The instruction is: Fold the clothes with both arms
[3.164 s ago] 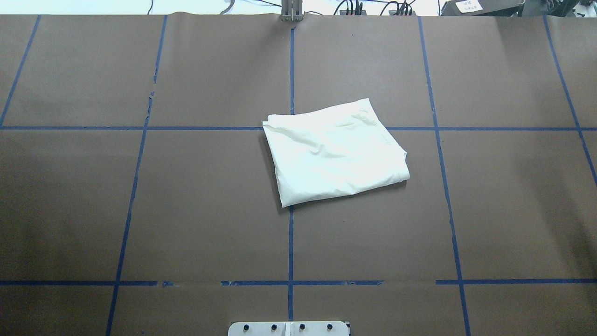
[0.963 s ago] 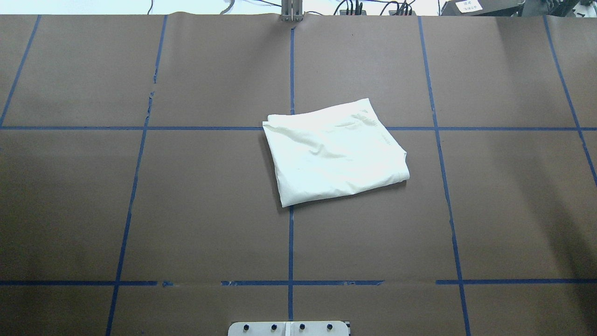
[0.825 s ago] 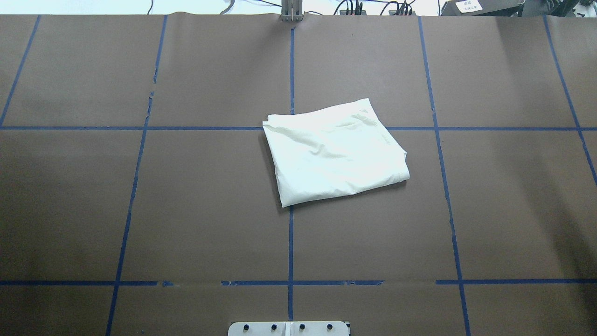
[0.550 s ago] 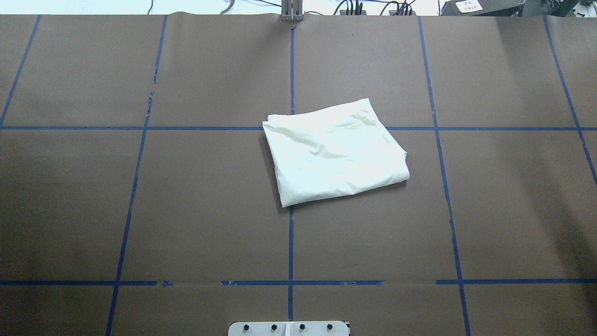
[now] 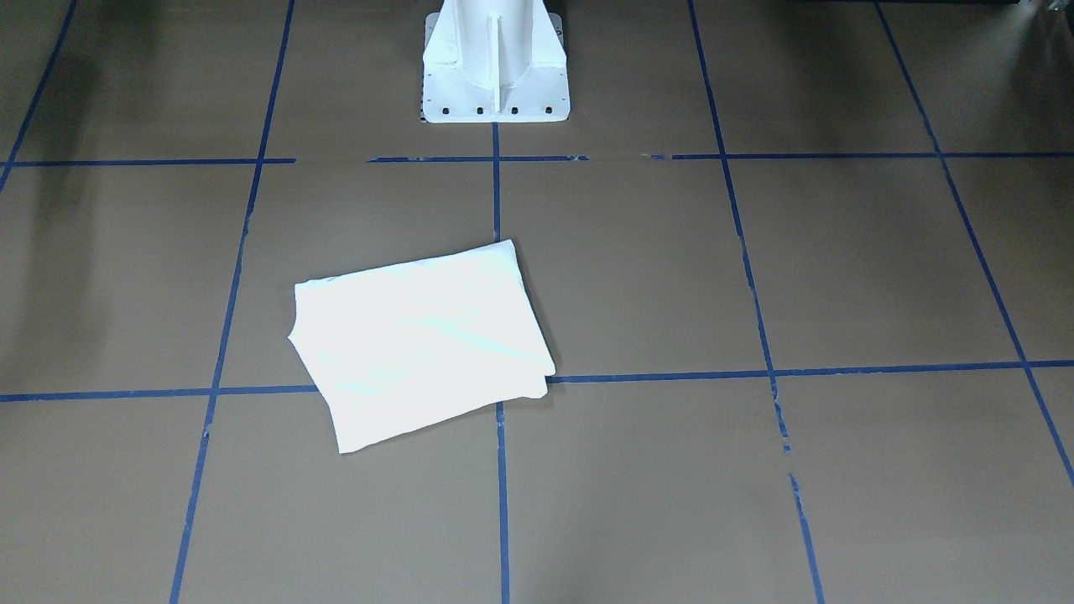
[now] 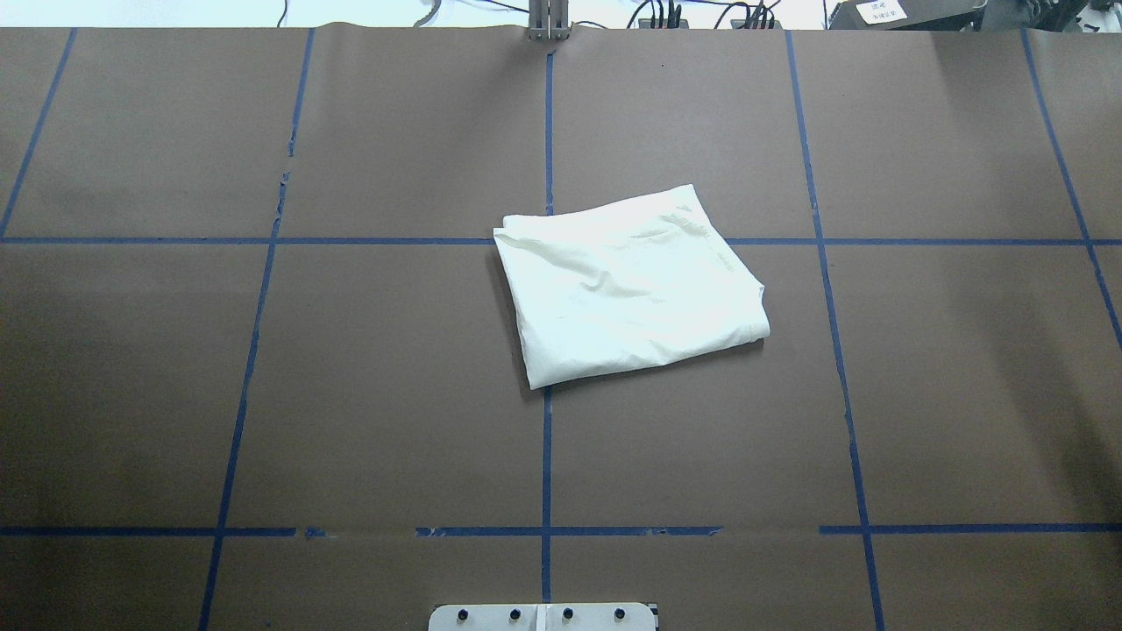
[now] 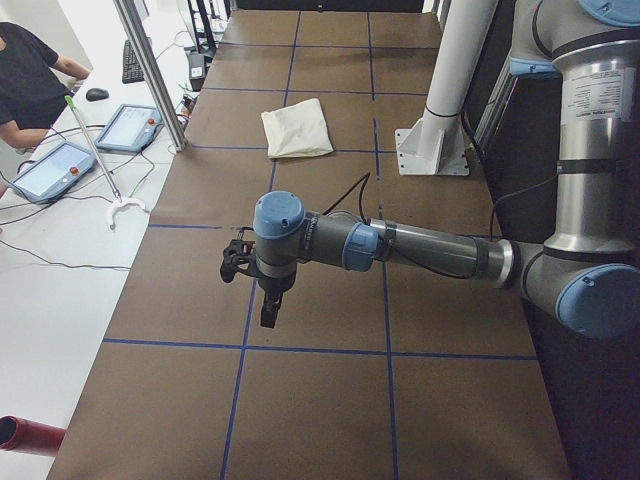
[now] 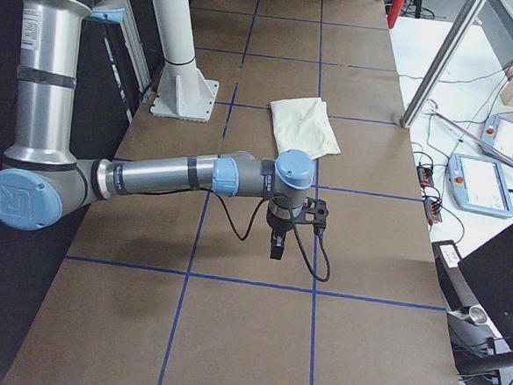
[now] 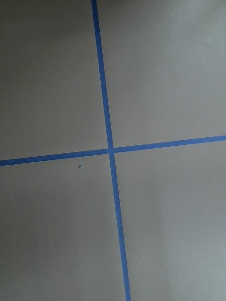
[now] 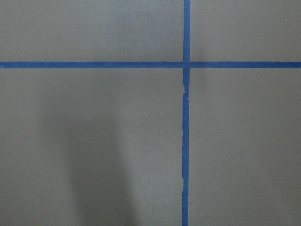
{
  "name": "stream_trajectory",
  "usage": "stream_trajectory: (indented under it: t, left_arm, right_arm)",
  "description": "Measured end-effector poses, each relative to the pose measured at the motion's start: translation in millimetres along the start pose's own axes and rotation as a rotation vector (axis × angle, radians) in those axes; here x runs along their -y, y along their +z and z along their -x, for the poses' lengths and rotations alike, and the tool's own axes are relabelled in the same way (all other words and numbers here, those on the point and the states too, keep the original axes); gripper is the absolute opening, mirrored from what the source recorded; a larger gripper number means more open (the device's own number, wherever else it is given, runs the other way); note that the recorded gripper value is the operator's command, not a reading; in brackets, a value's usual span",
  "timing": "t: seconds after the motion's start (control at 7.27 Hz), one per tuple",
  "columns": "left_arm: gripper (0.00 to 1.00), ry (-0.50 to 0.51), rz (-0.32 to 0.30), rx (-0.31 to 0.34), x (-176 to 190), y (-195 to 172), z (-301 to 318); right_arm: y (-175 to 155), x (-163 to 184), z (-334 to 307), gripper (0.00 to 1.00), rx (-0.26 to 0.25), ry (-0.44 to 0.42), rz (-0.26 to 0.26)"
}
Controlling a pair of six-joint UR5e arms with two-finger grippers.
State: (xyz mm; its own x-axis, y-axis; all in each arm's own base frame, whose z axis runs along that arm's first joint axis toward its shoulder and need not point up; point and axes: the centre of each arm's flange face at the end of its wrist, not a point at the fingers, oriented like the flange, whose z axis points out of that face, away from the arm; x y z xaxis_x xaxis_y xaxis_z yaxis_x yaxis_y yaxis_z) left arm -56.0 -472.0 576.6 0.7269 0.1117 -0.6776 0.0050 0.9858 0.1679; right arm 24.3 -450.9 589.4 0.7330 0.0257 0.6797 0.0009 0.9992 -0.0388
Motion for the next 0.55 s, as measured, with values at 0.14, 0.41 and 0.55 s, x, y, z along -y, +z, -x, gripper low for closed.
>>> stream_trajectory:
  t: [0.14, 0.41, 0.55]
  left_arm:
    - [1.0, 0.008, 0.016, -0.003, 0, 7, -5]
    - [1.0, 0.021, 0.044, -0.01, 1, 20, -15]
    - [1.0, 0.017, 0.055, -0.011, 0, 25, -13]
  right_arm:
    - [4, -6, -8, 1.0, 0.015, 0.017, 0.009]
    - [8, -15, -19, 1.0, 0.031, 0.044, 0.02]
    - [9, -17, -21, 1.0, 0.032, 0.053, 0.022]
